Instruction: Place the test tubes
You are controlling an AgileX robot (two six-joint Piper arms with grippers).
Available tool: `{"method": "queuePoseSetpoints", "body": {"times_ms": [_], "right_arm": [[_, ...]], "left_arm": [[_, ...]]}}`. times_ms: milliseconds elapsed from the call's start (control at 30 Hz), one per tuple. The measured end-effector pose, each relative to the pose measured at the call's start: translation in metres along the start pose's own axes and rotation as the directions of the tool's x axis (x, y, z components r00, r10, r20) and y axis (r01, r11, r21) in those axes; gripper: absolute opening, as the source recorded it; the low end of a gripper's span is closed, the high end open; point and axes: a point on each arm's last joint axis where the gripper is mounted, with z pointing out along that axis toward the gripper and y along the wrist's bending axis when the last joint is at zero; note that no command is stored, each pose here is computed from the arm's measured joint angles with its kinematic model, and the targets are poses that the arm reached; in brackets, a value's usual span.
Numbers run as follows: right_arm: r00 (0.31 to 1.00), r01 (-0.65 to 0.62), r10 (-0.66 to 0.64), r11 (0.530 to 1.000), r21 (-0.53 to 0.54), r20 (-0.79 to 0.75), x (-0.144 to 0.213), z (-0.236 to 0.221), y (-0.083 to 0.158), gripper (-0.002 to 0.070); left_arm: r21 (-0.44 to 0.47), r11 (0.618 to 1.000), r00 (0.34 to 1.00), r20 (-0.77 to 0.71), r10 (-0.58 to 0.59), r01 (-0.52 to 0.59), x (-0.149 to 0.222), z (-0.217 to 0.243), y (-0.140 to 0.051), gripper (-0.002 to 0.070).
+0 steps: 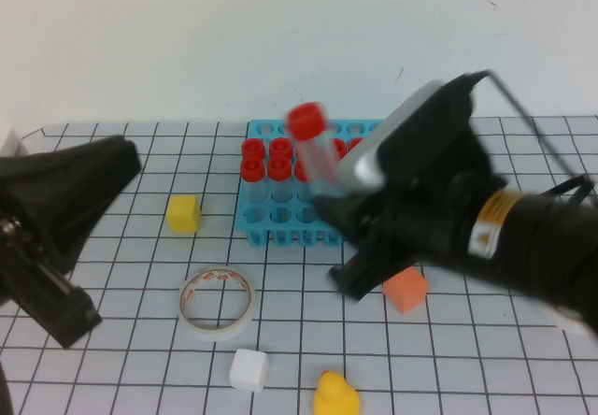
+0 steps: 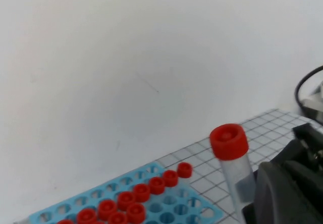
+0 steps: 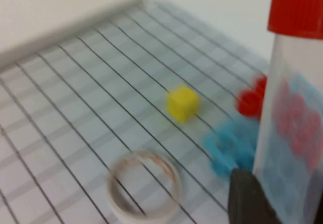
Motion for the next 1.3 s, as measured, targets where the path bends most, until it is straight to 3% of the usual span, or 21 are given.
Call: {"method": "queuePoseSetpoints", "body": {"times_ms": [100,200,400,500,667,1067,1300], "right_arm": [[0.991,0.046,-0.039,0.998,-0.045,0.129,-0.004,-0.001,0.024,0.0232],[0.976,0.070,-0.052,0.995,-0.077,0.213,-0.010,-0.003,0.039,0.0232],[0.958,0.105,-0.071,0.989,-0.107,0.278,-0.016,-0.007,0.053,0.0232],[0.950,0.156,-0.117,0.981,-0.116,0.288,-0.016,-0.007,0.058,0.0232],[0.952,0.171,-0.131,0.977,-0.126,0.276,-0.012,-0.003,0.060,0.0232],[0.961,0.169,-0.129,0.974,-0.150,0.244,-0.002,0.011,0.064,0.0232],[0.948,0.178,-0.119,0.967,-0.181,0.296,-0.006,0.009,0.068,0.0232]], "left_arm": [[0.041,0.999,1.000,-0.005,-0.018,0.018,0.001,0.003,-0.002,0.0006],[0.051,0.996,0.997,-0.020,-0.072,0.073,0.003,0.006,-0.001,0.0093],[0.110,0.980,0.984,-0.072,-0.160,0.168,0.011,0.015,0.001,0.0509],[0.129,0.972,0.978,-0.103,-0.184,0.196,0.016,0.021,0.003,0.0584],[0.162,0.961,0.969,-0.137,-0.204,0.225,0.021,0.027,0.005,0.0559],[0.130,0.967,0.970,-0.132,-0.204,0.221,0.021,0.028,0.008,0.0507],[0.118,0.968,0.970,-0.131,-0.204,0.220,0.021,0.028,0.009,0.0372]]}}
